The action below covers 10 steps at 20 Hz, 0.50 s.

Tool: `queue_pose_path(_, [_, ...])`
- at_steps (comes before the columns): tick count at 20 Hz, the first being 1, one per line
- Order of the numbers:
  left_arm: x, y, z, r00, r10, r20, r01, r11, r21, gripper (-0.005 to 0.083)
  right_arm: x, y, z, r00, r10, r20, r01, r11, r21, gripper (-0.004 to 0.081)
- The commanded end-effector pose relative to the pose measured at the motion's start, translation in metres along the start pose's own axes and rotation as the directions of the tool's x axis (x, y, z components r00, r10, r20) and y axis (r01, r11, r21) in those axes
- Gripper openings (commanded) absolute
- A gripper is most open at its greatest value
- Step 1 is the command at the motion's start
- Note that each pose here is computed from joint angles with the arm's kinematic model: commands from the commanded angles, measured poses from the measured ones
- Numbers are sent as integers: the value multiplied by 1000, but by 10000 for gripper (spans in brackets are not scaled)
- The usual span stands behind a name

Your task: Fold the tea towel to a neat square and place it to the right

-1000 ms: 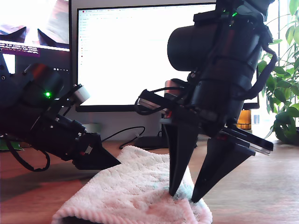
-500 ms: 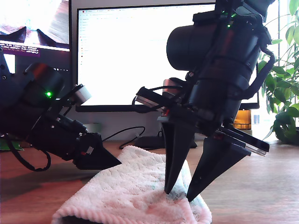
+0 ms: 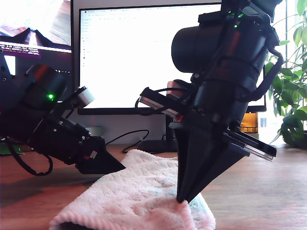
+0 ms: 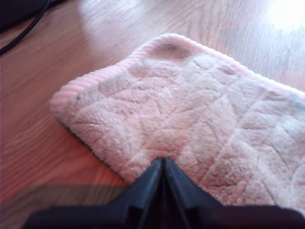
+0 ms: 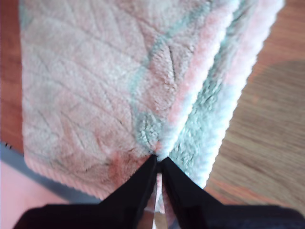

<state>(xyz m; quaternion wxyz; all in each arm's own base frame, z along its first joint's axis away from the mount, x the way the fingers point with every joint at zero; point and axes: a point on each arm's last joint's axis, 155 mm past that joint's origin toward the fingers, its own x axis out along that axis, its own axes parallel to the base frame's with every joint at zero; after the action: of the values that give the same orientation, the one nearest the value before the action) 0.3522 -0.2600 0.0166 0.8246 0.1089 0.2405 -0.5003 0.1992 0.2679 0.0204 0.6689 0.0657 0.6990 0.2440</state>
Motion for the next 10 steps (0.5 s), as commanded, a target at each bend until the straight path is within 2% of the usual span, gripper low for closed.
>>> queue_pose_path(1, [6, 3, -23, 998, 14, -58, -16, 1000, -27, -21, 5, -2, -9, 999, 3, -37, -3, 1000, 3, -13])
queue_pose_path(7, [6, 3, -23, 998, 15, -59, -15, 1000, -8, -21, 4, 1, -15, 998, 22, -65, -22, 1000, 6, -13])
queue_pose_path(10, [5, 4, -23, 998, 17, -60, -18, 1000, -7, -21, 0, -4, -8, 998, 27, -48, -25, 999, 24, -13])
